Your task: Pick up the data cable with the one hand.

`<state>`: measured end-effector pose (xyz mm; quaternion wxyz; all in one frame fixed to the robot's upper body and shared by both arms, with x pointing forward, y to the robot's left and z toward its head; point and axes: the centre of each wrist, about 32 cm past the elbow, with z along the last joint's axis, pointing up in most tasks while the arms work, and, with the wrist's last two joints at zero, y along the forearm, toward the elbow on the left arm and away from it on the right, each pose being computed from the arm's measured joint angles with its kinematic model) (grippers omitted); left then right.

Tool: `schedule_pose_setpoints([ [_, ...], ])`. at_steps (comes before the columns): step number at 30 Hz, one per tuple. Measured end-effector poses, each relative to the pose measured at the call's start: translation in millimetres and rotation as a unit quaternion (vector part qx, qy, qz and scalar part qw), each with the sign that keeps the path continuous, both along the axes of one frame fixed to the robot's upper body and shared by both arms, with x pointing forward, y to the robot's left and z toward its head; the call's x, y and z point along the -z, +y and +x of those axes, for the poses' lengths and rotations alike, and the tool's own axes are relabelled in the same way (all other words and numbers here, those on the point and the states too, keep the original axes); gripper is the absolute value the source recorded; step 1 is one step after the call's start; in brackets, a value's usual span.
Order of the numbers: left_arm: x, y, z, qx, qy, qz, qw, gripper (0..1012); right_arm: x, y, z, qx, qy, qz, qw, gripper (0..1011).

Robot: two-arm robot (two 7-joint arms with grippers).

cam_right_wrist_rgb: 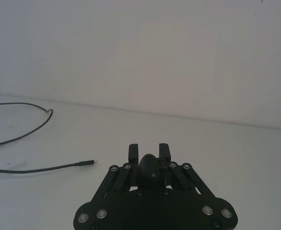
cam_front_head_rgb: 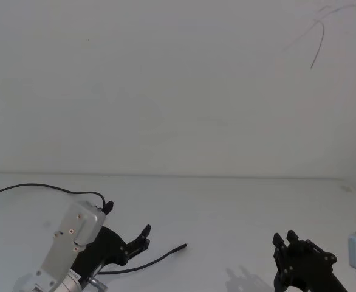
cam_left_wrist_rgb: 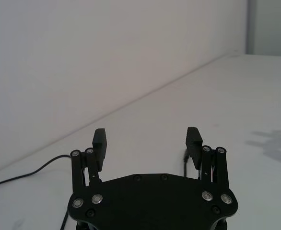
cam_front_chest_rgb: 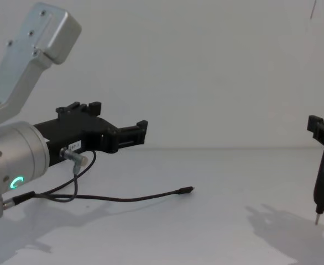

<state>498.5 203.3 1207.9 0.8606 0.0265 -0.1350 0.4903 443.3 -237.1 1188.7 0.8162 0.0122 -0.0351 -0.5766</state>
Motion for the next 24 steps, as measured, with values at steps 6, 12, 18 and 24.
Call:
schedule_pose_setpoints([
  [6,-2.6,3.7,3.8,0.028,0.002,0.005,0.9996,1001,0.0,0.0,0.0,0.000,0.000,0.000,1.0000,251],
  [12,-7.2,11.9,11.6,0.082,0.007,0.015,0.9965,1000,0.0,0.0,0.0,0.000,0.000,0.000,1.0000,251],
  [18,-11.2,20.7,19.6,0.127,0.014,0.024,0.9915,1000,0.0,0.0,0.0,0.000,0.000,0.000,1.0000,251],
  [24,-14.4,29.5,27.4,0.170,0.023,0.032,0.9846,1001,0.0,0.0,0.0,0.000,0.000,0.000,1.0000,251],
])
